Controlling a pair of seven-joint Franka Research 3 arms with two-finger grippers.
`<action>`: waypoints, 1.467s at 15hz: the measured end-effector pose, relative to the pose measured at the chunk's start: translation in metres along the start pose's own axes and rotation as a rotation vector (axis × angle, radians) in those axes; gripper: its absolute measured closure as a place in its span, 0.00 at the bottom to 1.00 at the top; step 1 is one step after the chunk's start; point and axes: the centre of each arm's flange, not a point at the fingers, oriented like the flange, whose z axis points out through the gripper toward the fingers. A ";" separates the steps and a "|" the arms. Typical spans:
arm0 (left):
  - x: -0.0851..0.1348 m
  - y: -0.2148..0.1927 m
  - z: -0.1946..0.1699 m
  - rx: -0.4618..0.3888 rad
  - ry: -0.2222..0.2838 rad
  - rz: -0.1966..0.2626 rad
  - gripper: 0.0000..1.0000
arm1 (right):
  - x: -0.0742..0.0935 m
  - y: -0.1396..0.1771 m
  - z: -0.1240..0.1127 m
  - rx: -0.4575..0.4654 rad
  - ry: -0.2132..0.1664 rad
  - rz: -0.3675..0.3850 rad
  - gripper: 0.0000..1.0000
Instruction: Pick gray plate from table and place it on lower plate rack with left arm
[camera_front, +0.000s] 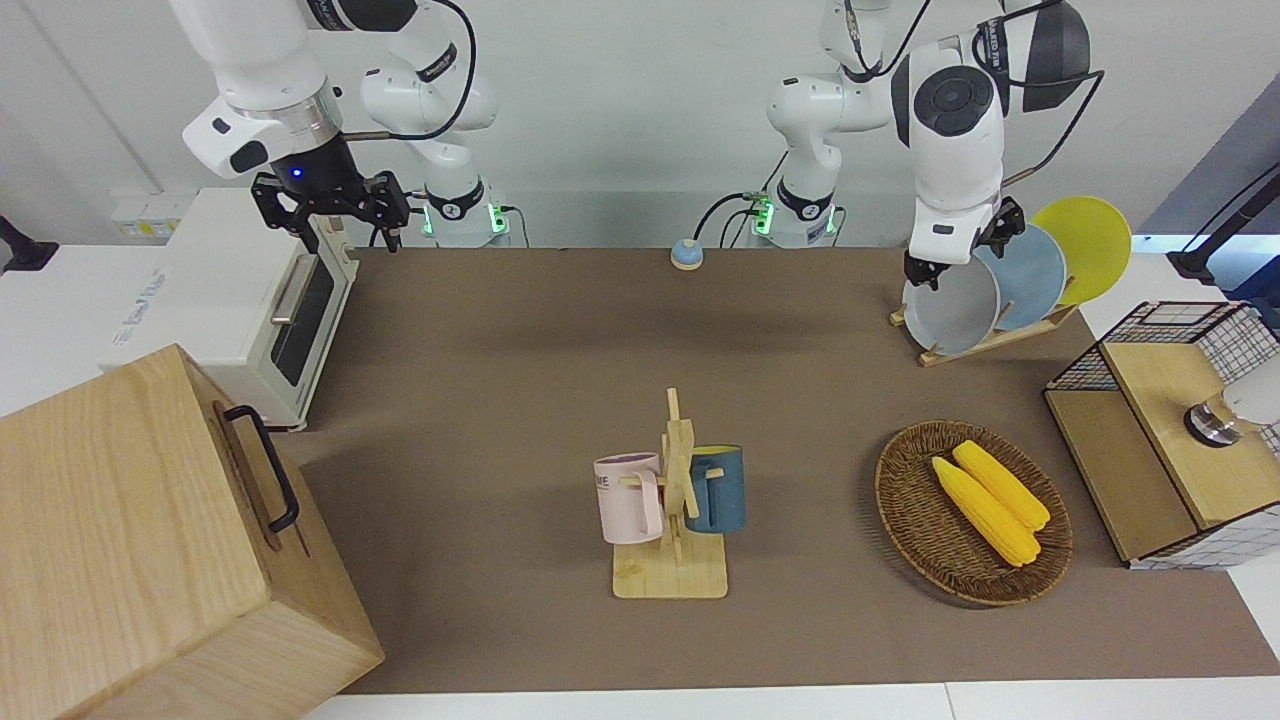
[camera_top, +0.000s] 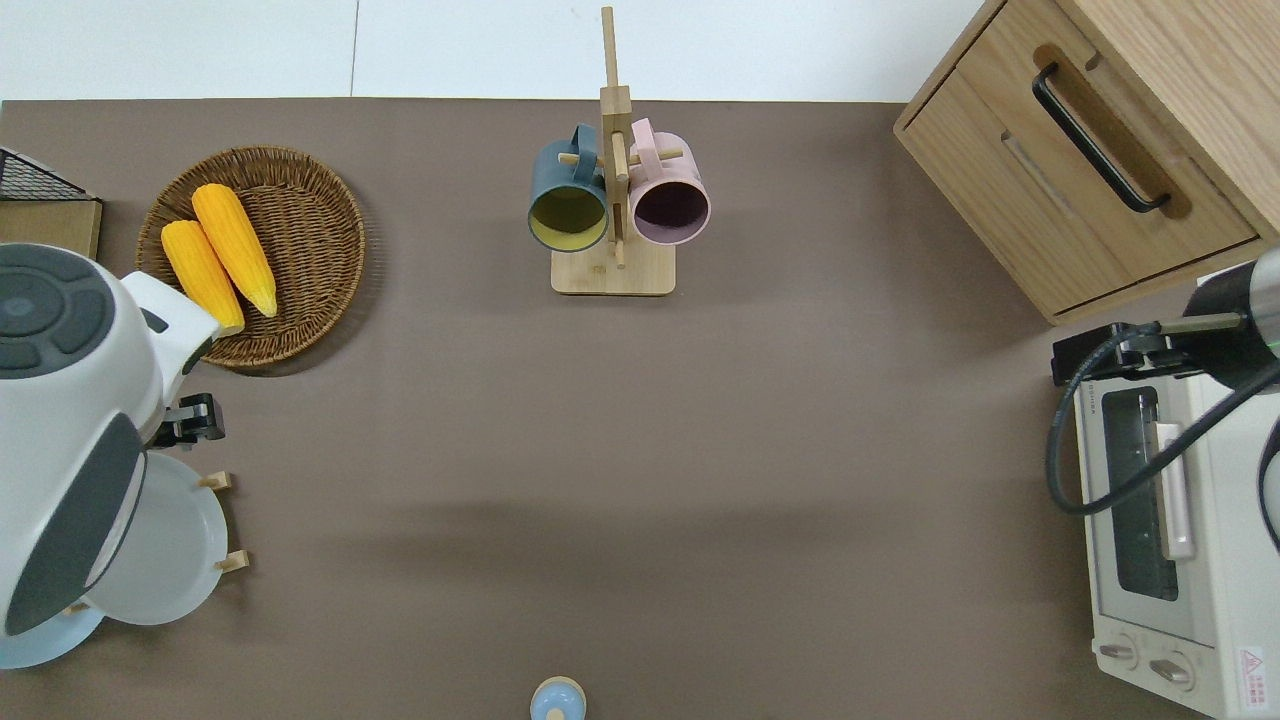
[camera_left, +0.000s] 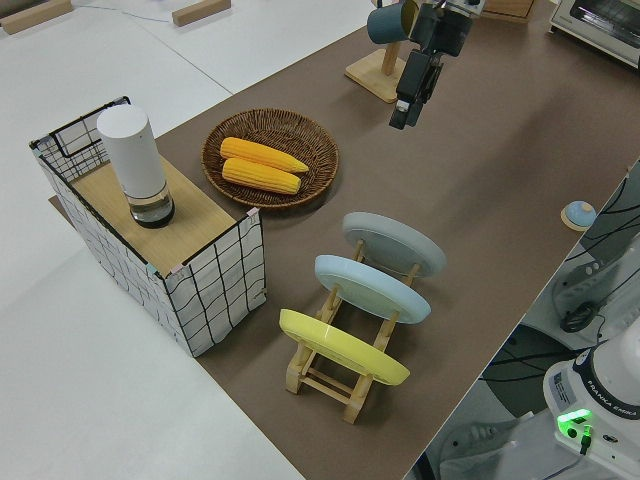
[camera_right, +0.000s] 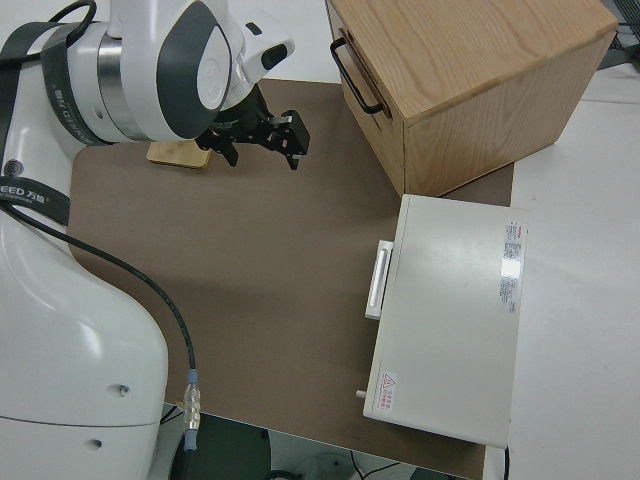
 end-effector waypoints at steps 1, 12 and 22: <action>0.002 -0.001 -0.012 -0.047 0.010 0.020 0.00 | 0.000 0.000 0.000 0.000 0.000 0.000 0.01; 0.012 -0.043 -0.076 -0.508 0.080 0.201 0.00 | 0.000 0.000 0.000 0.000 0.000 0.000 0.01; 0.013 -0.040 -0.076 -0.480 0.089 0.234 0.00 | 0.000 0.000 0.000 0.000 0.000 0.000 0.01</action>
